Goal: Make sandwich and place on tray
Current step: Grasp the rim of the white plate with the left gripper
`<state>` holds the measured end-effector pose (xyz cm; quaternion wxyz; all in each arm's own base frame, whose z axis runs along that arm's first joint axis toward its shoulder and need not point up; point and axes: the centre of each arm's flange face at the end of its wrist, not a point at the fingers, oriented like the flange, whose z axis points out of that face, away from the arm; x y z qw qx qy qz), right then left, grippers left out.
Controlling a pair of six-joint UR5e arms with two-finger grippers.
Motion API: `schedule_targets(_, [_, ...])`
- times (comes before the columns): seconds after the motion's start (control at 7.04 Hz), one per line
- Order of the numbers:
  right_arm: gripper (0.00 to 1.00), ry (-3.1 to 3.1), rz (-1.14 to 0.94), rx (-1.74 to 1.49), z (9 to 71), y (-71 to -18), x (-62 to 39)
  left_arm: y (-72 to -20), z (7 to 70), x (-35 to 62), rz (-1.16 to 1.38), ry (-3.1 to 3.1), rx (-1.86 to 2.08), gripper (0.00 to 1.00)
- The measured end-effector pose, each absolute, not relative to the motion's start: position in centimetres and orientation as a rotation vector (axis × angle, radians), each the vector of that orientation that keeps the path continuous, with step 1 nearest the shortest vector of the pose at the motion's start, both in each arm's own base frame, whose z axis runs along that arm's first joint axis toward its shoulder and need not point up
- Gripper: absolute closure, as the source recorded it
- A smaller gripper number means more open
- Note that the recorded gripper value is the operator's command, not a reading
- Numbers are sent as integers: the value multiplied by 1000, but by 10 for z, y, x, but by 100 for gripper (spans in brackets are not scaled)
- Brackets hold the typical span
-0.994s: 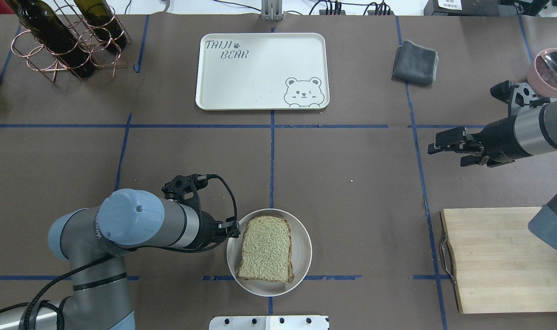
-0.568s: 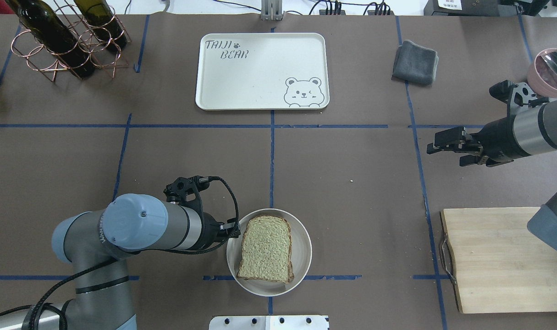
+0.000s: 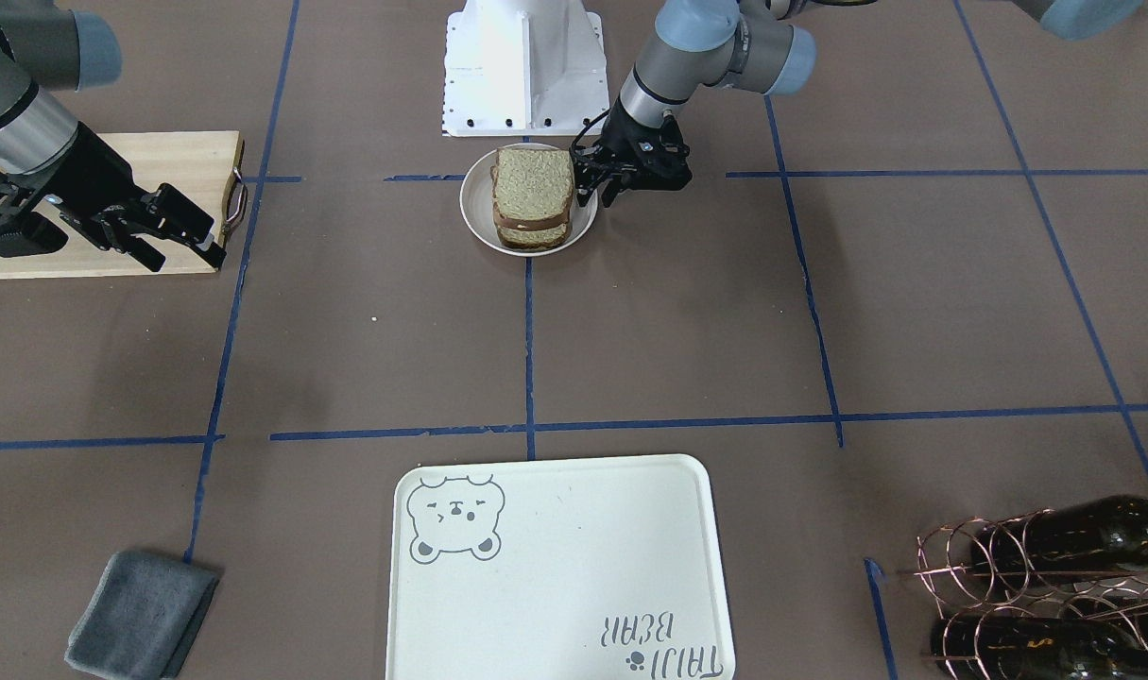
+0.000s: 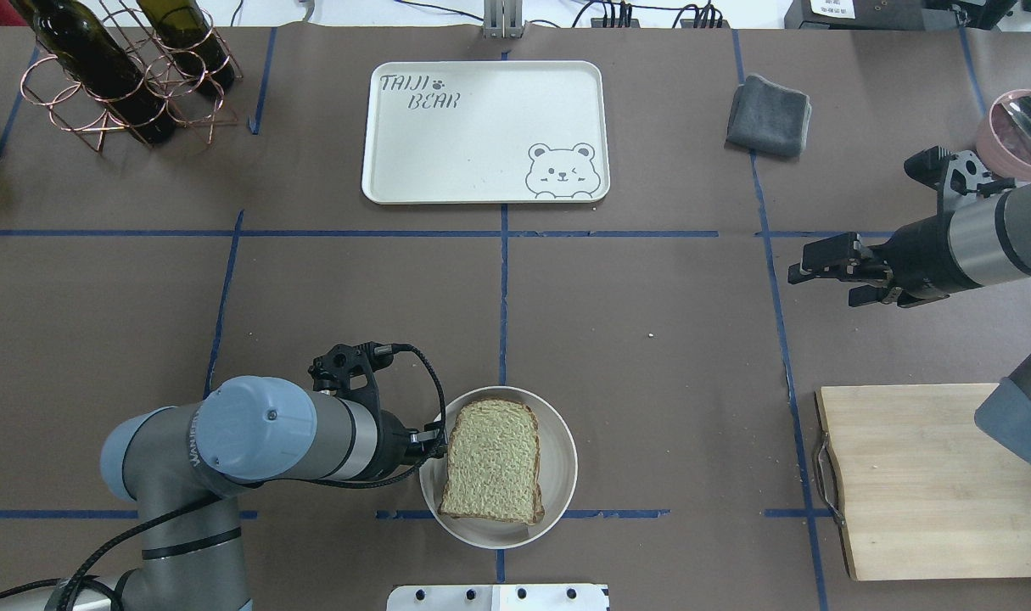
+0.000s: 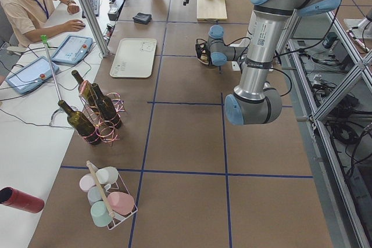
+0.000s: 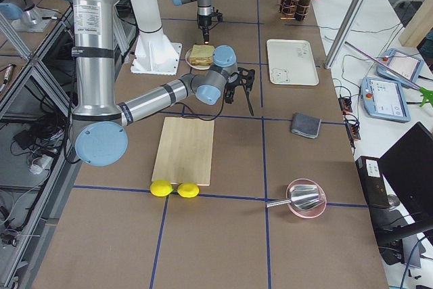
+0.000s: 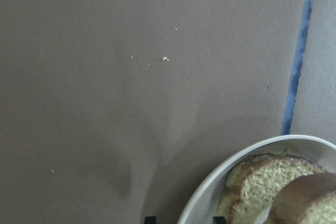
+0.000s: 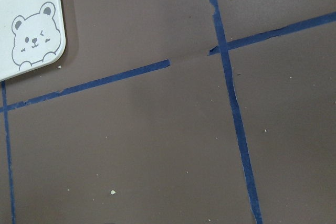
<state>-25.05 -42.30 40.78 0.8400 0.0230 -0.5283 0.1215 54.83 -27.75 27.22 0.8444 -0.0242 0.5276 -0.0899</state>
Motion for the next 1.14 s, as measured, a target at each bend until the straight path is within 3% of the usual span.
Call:
schedule_targets(0.43, [0, -1118, 256, 48, 408, -423, -251, -266, 274, 555, -171, 1109, -64, 71])
schedule_targets(1.14, [0, -1120, 255, 49, 406, -423, -251, -262, 280, 559, -165, 1097, -70, 71])
